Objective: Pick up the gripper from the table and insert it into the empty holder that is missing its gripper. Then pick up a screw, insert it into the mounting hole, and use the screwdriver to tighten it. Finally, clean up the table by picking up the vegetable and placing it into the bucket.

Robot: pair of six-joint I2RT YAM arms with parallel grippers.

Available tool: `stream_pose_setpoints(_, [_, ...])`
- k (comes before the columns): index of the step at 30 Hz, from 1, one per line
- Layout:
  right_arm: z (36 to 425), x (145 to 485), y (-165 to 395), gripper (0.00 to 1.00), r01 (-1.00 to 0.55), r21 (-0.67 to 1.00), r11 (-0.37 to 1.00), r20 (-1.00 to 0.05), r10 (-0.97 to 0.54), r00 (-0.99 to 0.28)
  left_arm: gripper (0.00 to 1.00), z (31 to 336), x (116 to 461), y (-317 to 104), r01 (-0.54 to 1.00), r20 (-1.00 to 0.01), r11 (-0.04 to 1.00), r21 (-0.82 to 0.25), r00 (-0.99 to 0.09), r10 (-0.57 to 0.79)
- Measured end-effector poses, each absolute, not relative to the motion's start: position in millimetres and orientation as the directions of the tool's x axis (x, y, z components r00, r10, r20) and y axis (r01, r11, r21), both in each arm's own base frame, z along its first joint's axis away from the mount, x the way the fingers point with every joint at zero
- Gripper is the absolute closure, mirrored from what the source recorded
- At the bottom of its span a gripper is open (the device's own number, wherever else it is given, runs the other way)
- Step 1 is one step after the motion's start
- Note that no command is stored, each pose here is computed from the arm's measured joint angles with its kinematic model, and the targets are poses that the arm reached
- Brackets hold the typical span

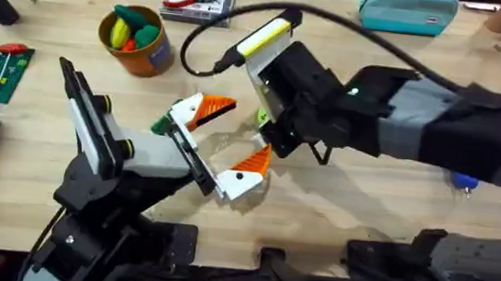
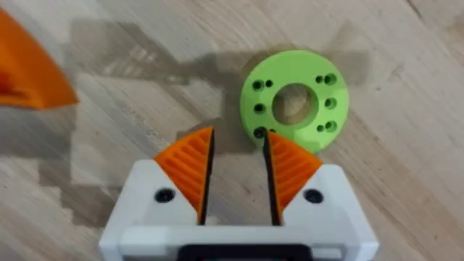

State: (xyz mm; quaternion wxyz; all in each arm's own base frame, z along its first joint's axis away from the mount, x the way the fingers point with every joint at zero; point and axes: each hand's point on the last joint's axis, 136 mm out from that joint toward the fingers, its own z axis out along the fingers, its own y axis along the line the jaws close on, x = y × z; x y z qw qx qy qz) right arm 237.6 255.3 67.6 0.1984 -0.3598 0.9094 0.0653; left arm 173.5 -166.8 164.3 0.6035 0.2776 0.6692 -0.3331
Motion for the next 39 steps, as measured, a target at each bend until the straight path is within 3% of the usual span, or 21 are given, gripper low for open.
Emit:
stream_pose_setpoints(11, [59.3, 242.7, 252.7, 0.611, -0.671, -0.055, 0.74, -0.395, -0.633, -0.666, 0.016, 164.3, 173.5, -166.8, 0.774, -0.993, 0.624, -0.111, -0.118, -0.03])
stream_pose_setpoints(17, [57.9, 243.7, 252.4, 0.689, -0.669, -0.06, 0.741, -0.394, -0.633, -0.666, 0.016, 164.3, 173.5, -166.9, 0.774, -0.993, 0.623, -0.111, -0.118, -0.03])
stream_pose_setpoints(27, [55.4, 248.3, 249.1, 0.987, -0.66, -0.092, 0.746, -0.39, -0.637, -0.665, 0.016, 164.3, 173.5, -166.8, 0.774, -0.993, 0.624, -0.111, -0.118, -0.03])
stream_pose_setpoints(39, [61.6, 249.4, 236.6, 0.995, -0.643, -0.089, 0.761, -0.34, -0.63, -0.698, 0.016, 164.3, 173.5, -166.9, 0.774, -0.993, 0.623, -0.111, -0.118, -0.03])
